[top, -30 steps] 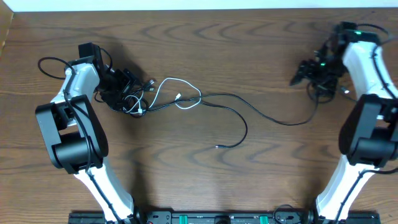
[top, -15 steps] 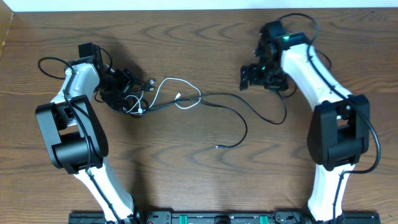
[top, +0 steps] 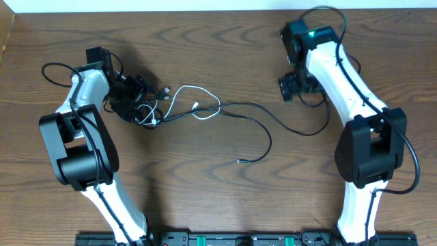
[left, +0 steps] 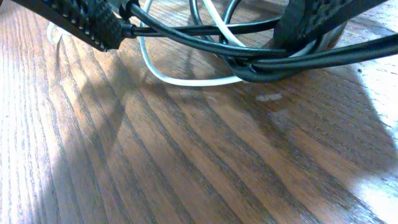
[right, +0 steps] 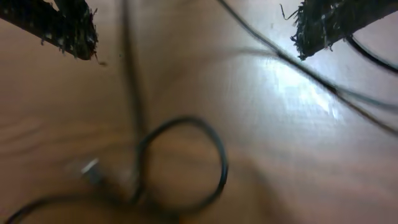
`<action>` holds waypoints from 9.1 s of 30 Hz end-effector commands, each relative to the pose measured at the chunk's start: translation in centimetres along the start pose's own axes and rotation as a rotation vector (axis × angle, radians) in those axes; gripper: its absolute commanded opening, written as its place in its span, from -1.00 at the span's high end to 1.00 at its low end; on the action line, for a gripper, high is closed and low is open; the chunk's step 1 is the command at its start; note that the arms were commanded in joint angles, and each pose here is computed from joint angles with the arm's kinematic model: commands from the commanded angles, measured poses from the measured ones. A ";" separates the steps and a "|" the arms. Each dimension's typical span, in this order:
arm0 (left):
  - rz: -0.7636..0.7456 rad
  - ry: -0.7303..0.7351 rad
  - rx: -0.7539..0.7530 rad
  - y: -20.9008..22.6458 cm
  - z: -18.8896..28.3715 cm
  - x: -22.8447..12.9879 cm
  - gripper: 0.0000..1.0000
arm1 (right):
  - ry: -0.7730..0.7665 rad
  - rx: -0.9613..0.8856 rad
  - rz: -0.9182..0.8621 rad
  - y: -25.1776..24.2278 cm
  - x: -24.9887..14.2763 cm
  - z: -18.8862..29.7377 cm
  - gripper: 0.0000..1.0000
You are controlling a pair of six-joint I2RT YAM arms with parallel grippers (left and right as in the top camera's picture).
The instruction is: Untangle cables
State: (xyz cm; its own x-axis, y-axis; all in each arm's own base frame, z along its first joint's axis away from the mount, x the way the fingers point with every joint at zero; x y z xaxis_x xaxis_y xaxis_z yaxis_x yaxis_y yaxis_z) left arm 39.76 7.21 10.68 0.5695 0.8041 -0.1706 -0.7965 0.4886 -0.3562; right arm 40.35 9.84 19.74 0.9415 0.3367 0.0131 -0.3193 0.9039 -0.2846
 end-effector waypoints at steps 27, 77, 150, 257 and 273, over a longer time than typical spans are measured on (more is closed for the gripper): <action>-0.006 0.012 0.023 0.5 -0.9 0.0 -0.68 | -0.416 0.480 0.681 13.2 2.9 0.7 -0.54; -0.198 -0.220 0.118 -2.5 3.6 -2.6 -0.98 | -0.455 0.168 0.763 17.1 2.2 -7.2 0.98; -0.316 -0.316 0.392 -2.8 -3.6 -4.1 0.73 | -0.616 0.030 0.178 -3.9 -5.0 8.8 0.98; 0.012 -0.311 0.349 2.3 3.8 -4.9 -0.13 | -0.553 0.693 0.278 17.3 1.6 1.9 -0.98; 0.066 -0.096 0.467 4.4 3.9 -7.7 0.00 | -0.509 0.689 0.280 25.5 1.6 -2.0 -0.99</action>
State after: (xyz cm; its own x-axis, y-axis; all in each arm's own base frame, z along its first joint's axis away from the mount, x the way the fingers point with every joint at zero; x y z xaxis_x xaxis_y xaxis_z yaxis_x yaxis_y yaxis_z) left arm 31.39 4.55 14.26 0.5279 0.8471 -0.0613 -0.8417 0.5315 0.0950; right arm 34.29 32.39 12.28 0.7103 0.4726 0.5217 -0.6737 0.6711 0.3093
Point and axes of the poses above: each gripper's point midway between its finger pads, its own z axis back along the fingers, its own y axis along the line the jaws close on, x = y × z, the point moved 10 cm from there along z, back along the fingers, and after that the axes turned 10 degrees about z, right-handed, at the moved point
